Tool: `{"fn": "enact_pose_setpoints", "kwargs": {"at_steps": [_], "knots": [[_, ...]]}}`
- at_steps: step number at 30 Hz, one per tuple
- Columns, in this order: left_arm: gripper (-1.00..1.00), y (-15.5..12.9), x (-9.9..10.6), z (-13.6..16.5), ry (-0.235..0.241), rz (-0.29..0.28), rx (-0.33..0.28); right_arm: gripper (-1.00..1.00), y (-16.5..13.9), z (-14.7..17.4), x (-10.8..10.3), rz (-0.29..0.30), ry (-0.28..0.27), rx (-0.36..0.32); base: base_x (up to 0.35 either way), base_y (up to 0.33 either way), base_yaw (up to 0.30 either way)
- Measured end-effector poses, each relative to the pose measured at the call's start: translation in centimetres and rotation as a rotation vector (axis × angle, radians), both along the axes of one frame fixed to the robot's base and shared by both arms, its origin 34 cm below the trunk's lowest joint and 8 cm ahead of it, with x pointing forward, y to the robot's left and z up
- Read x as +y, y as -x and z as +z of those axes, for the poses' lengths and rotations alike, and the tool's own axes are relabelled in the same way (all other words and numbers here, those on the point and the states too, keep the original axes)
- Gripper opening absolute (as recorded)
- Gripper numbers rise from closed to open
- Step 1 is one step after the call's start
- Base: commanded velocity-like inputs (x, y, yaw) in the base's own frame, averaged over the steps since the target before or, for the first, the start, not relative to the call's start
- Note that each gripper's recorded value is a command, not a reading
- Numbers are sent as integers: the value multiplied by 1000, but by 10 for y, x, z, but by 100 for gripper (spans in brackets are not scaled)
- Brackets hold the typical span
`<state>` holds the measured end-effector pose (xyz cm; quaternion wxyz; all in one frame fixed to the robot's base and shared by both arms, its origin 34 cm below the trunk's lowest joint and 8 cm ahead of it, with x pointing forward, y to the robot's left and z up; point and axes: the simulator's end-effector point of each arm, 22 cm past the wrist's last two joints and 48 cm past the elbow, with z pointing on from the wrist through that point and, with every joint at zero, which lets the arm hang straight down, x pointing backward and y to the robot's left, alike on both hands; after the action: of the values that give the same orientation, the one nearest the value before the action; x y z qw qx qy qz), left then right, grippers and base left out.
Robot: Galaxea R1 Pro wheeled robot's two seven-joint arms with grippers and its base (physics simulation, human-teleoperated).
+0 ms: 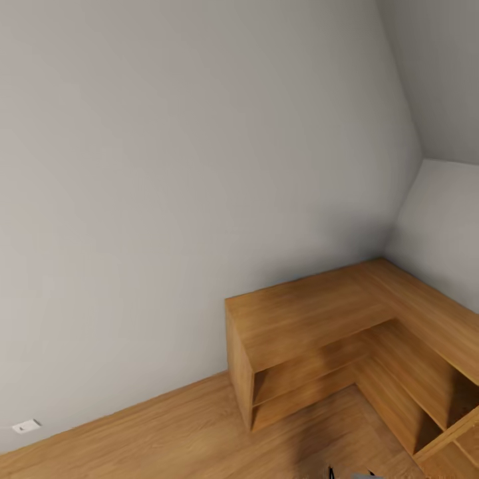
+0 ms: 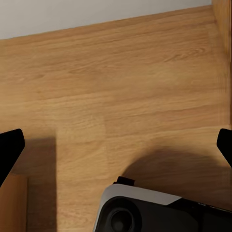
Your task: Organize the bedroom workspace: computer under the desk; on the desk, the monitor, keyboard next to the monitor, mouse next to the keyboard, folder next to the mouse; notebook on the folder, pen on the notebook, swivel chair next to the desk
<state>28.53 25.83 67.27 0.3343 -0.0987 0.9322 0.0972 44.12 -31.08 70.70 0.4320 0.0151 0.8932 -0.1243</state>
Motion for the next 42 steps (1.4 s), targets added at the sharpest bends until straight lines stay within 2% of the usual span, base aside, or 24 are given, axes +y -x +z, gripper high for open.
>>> {"fn": "enact_pose_setpoints", "kwargs": {"at_steps": [29,42], "knots": [[100,-11,-1,6,1,-1,-31,100,-9,10,3,6,-2,-29,0,0,-236],[100,-16,-2,8,3,-3,-45,100,-13,14,9,28,-16,-39,0,0,-222]]}}
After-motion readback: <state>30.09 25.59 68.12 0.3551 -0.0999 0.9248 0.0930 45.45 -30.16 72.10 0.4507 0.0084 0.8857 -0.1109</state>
